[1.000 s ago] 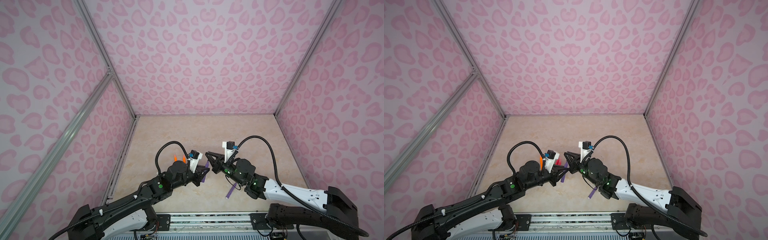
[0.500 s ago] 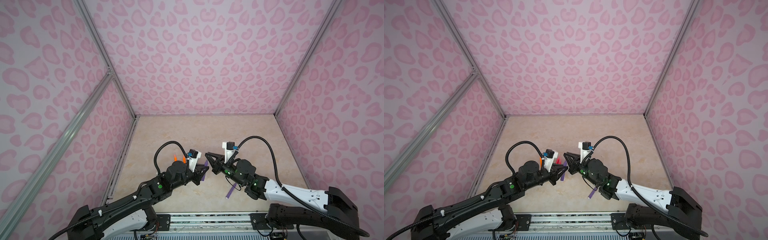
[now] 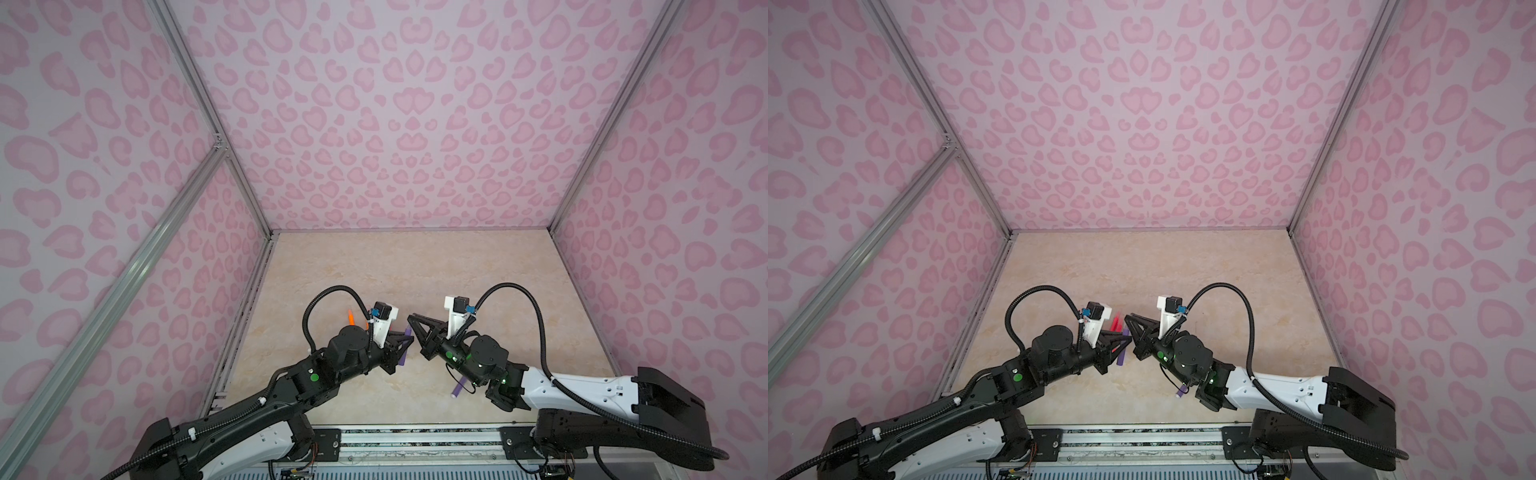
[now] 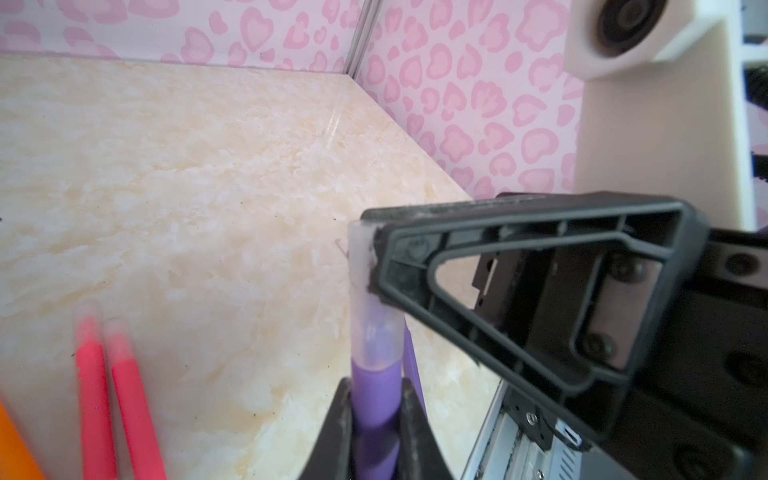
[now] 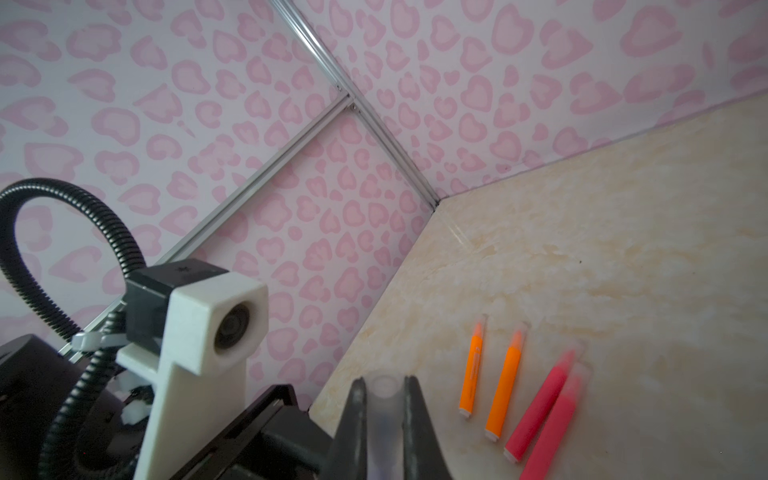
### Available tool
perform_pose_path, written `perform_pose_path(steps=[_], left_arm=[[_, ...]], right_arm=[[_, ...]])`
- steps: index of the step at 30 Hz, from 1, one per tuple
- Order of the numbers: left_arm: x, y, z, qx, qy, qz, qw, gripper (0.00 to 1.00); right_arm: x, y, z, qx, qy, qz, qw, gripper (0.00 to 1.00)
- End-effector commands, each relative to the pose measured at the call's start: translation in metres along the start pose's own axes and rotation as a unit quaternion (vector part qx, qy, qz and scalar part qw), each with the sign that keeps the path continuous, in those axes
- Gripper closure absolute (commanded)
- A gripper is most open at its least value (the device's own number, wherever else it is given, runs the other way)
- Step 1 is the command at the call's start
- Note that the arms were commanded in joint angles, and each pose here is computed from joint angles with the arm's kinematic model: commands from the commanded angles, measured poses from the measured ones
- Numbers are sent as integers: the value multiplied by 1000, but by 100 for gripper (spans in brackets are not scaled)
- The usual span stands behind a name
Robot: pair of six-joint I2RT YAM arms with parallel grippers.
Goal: Insert the pens into the pen caps
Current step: 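Align the clear cap over the purple marker tip held by the left gripper, then push the clear cap down onto the purple marker with the right gripper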
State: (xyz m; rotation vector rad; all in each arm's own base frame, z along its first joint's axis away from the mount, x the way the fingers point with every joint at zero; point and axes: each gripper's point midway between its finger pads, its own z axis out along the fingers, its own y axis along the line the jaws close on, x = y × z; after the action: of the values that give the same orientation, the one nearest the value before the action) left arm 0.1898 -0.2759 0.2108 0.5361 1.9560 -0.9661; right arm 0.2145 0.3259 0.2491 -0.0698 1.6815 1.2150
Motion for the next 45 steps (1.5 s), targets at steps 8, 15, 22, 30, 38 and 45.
perform_pose_path(steps=[8,15,22,30,38,45], left_arm=[[-27,-3,-7,0,-59,0,998,97],[-27,-4,-9,2,-56,7,998,97],[-25,-5,-3,2,-43,12,999,97],[-18,-6,8,-7,-15,24,1000,97],[-6,0,25,-68,27,55,996,97],[-2,7,31,-105,38,69,991,97]], right_arm=[[4,10,-1,-23,-3,-8,1000,100],[-3,11,-2,-7,-1,-21,1000,68],[-13,4,1,48,9,-45,998,33],[-23,-24,12,113,38,-39,992,43],[-22,-25,20,110,60,-40,991,45],[-25,-29,19,119,56,-40,991,47]])
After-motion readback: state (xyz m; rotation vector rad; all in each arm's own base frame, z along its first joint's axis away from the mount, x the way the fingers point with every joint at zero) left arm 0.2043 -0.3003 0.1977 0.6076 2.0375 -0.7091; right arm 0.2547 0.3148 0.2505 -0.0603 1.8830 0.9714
